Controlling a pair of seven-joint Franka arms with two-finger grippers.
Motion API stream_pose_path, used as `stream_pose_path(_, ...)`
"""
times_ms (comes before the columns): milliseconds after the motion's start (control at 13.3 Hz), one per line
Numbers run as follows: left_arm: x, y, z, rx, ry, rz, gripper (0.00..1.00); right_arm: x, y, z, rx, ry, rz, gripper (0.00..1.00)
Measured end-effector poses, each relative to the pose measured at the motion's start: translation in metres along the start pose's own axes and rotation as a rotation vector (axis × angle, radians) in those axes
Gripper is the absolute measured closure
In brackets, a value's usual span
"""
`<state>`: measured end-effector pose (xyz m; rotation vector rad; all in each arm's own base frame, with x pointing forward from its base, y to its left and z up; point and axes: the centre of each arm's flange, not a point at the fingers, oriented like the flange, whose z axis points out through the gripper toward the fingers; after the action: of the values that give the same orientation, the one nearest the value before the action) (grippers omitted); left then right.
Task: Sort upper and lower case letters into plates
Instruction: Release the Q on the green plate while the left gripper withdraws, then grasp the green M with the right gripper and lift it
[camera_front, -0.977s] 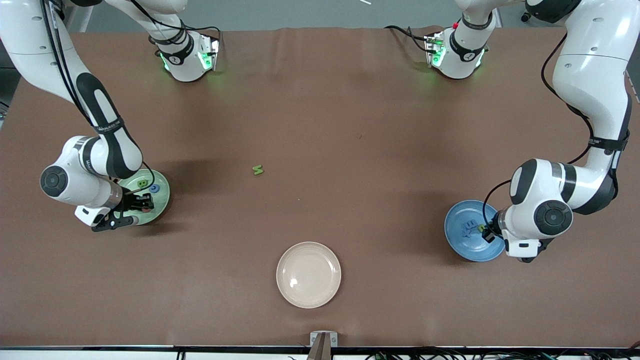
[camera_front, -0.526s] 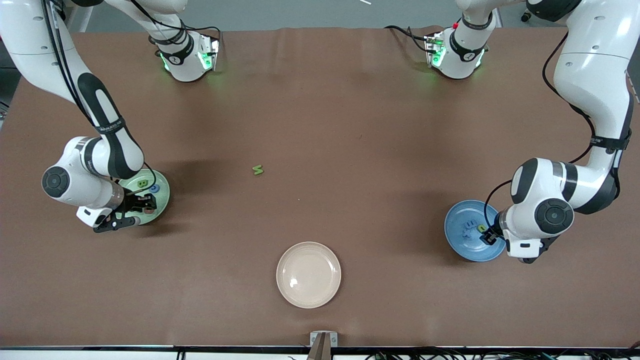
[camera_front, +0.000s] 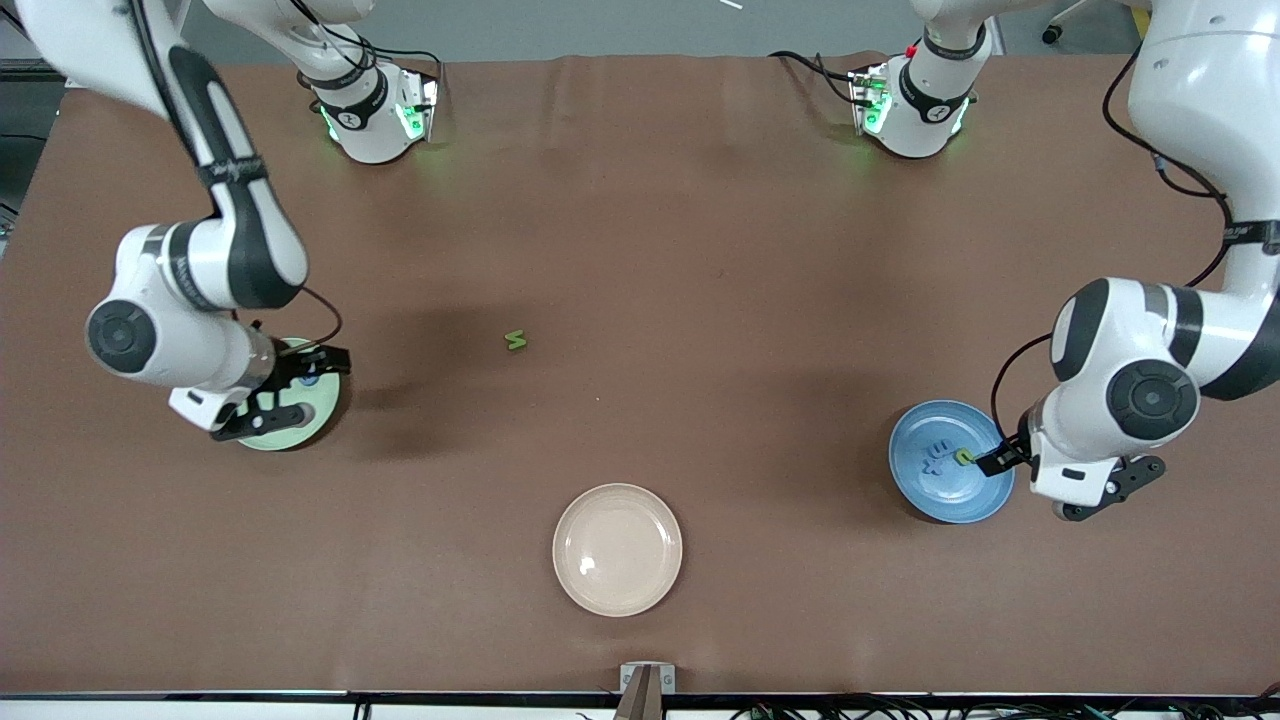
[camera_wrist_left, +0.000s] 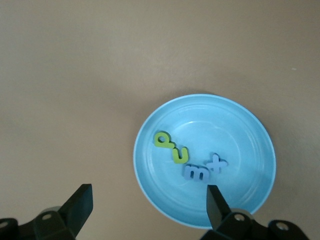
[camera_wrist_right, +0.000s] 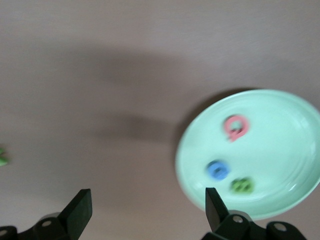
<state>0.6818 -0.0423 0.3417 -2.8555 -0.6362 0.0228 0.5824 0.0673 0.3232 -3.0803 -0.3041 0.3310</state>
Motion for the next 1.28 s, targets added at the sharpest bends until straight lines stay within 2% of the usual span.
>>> stream_pose_path(301,-0.004,-0.019,-0.072,-0.003,0.087,0.018,0.00,-0.013,-0.110,0.009,-0.041,-0.018,0.096,0.00)
stream_pose_path(451,-0.011,-0.033,-0.114,0.005,0.128,0.018,0.00,-0.018,-0.156,0.025,-0.054,0.011,0.119,0.00)
stream_pose_path(601,-0.018,-0.046,-0.153,0.019,0.149,0.081,0.00,-0.023,-0.192,0.046,-0.051,0.065,0.119,0.00)
stream_pose_path(827,-0.025,-0.060,-0.184,-0.026,0.124,0.207,0.00,-0.029,-0.223,0.095,-0.037,0.128,0.074,0.00)
stream_pose_path(1052,-0.022,-0.077,-0.192,-0.050,0.116,0.296,0.00,-0.027,-0.244,0.140,-0.034,0.153,0.002,0.00)
stream_pose_path(1278,-0.025,-0.079,-0.201,-0.060,0.124,0.340,0.00,-0.025,-0.248,0.162,-0.041,0.153,-0.101,0.00)
